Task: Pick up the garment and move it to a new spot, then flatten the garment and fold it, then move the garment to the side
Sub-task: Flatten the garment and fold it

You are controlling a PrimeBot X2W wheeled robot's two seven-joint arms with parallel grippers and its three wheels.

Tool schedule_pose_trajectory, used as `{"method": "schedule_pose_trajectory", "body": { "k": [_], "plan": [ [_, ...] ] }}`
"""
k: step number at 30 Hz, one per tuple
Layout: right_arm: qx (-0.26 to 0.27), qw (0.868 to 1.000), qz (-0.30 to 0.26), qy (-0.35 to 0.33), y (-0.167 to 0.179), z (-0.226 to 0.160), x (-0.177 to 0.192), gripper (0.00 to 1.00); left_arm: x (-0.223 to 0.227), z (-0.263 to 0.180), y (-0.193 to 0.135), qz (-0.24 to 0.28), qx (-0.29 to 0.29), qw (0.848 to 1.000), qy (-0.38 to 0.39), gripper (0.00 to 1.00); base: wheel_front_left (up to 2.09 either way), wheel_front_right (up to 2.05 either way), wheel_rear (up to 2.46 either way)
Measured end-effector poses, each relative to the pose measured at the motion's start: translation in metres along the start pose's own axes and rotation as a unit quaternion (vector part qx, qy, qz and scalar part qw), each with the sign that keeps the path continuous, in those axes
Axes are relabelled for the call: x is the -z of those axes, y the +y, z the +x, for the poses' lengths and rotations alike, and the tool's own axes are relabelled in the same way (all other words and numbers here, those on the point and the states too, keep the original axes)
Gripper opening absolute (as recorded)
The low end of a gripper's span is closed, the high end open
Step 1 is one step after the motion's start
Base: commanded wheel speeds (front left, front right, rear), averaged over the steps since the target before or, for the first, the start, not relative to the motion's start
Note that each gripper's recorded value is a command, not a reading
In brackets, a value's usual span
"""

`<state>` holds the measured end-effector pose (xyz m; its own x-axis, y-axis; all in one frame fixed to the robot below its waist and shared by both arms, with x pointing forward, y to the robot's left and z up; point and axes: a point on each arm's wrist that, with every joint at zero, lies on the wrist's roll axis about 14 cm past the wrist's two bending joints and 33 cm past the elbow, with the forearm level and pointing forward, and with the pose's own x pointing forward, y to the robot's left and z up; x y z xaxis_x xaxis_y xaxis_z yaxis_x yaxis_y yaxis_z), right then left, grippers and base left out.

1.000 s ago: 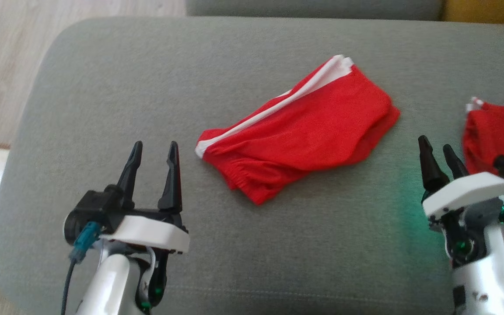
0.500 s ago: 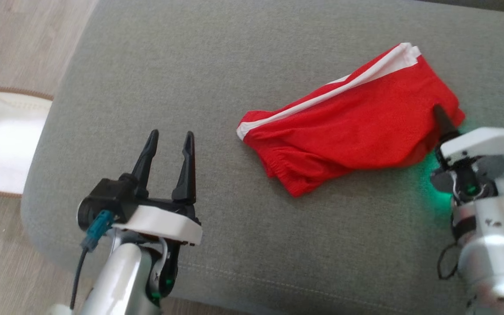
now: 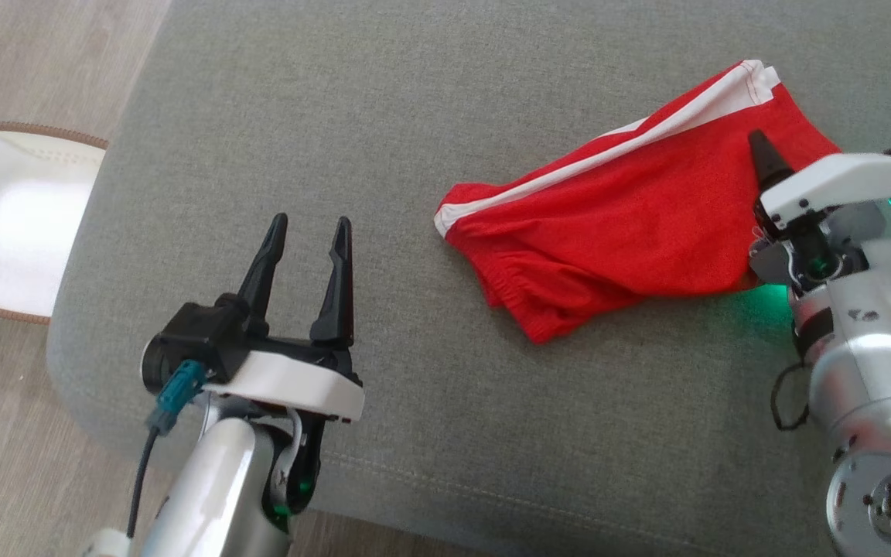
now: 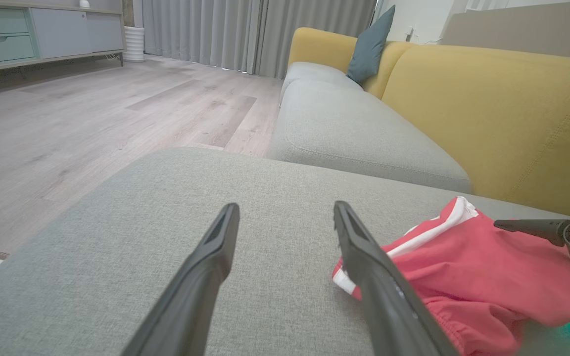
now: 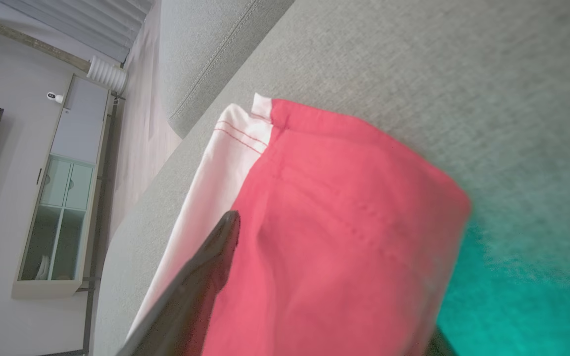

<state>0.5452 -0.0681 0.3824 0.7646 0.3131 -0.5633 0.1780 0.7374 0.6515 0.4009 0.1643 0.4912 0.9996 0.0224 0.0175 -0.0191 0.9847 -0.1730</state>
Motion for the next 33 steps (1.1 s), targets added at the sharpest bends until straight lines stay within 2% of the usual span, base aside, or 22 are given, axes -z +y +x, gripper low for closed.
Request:
{"method": "schedule_pose_trajectory", "body": {
  "k": [1,4,11,19,24,29,33],
  "plan": [
    [0.0,1.0,-0.003,0.001,0.002,0.001,-0.001,0.0,0.0,0.001,0.0,0.0,-0.001,1.0,0.0,1.0,0.0,0.0,0.0],
    [0.001,1.0,-0.01,-0.002,0.003,-0.001,-0.003,0.0,-0.002,0.003,-0.002,-0.003,0.001,1.0,-0.003,1.0,0.0,0.0,0.0],
    [0.006,0.997,0.036,-0.064,-0.01,-0.021,-0.027,0.0,-0.006,0.005,-0.016,-0.008,0.022,1.0,-0.01,1.0,0.0,0.0,0.0],
    [0.048,0.987,0.098,-0.121,-0.069,-0.065,-0.03,0.0,-0.007,0.004,-0.04,-0.017,0.055,0.998,-0.012,1.0,0.0,0.0,0.0],
    [0.05,0.977,0.142,-0.152,-0.087,-0.094,-0.027,0.0,-0.011,-0.001,-0.052,-0.016,0.072,0.997,-0.018,1.0,0.0,0.0,0.0],
    [0.058,0.975,0.149,-0.157,-0.104,-0.117,-0.006,0.0,-0.013,-0.009,-0.061,-0.02,0.084,0.996,-0.02,1.0,0.0,0.0,0.0],
    [0.049,0.974,0.135,-0.175,-0.099,-0.124,-0.007,0.0,-0.015,-0.012,-0.066,-0.021,0.091,0.995,-0.022,1.0,0.0,0.0,0.0]
  ]
}}
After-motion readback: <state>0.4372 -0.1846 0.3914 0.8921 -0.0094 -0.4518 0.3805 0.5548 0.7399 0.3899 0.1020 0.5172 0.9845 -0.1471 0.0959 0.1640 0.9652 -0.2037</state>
